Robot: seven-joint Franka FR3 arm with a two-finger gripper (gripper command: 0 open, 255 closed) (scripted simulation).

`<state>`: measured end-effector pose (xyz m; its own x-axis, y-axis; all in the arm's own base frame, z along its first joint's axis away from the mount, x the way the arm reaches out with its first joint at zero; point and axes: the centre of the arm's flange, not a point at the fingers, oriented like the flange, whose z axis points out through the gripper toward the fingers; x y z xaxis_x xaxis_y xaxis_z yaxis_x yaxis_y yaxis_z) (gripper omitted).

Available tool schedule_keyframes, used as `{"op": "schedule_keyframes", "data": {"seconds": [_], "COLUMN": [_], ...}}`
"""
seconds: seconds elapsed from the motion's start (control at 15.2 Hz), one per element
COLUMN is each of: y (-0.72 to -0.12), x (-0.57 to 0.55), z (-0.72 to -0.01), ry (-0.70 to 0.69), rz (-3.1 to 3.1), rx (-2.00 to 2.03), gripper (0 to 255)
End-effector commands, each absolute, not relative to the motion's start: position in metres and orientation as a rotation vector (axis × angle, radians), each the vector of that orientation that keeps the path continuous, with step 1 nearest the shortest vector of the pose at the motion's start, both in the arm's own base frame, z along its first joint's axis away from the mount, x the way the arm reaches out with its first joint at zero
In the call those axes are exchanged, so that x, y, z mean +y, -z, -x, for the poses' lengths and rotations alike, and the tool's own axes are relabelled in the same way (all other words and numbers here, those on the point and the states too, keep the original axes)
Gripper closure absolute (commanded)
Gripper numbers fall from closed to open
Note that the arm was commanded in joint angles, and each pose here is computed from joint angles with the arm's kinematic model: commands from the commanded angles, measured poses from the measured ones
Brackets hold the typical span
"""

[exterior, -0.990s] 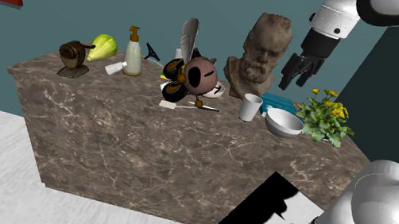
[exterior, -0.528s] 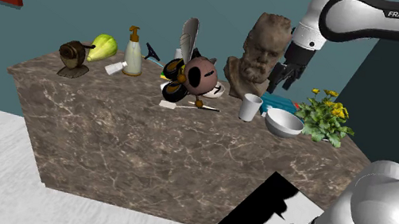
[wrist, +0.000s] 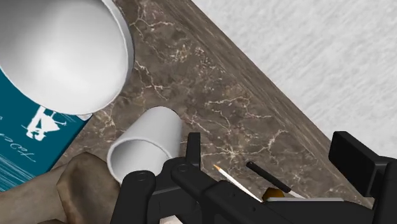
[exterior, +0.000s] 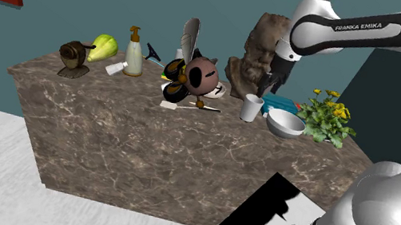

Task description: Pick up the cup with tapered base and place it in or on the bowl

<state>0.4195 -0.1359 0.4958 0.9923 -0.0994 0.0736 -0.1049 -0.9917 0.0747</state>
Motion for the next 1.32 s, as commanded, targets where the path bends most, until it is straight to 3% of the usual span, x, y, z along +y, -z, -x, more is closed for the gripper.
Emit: {"op": "schedule_keyframes", "data": {"seconds": [0.0, 0.73, 1.25], "y": [-0.480, -0.400, -0.360], "x": [-0.152, -0.234, -0.238], "z": [-0.437, -0.523, -0.525], "ry": [-0.103, -0.072, -0.072], "rz": [-3.054, -3.041, -3.041], "rx": [-0.147, -0.103, -0.103], "gripper": [0, 0, 0]}}
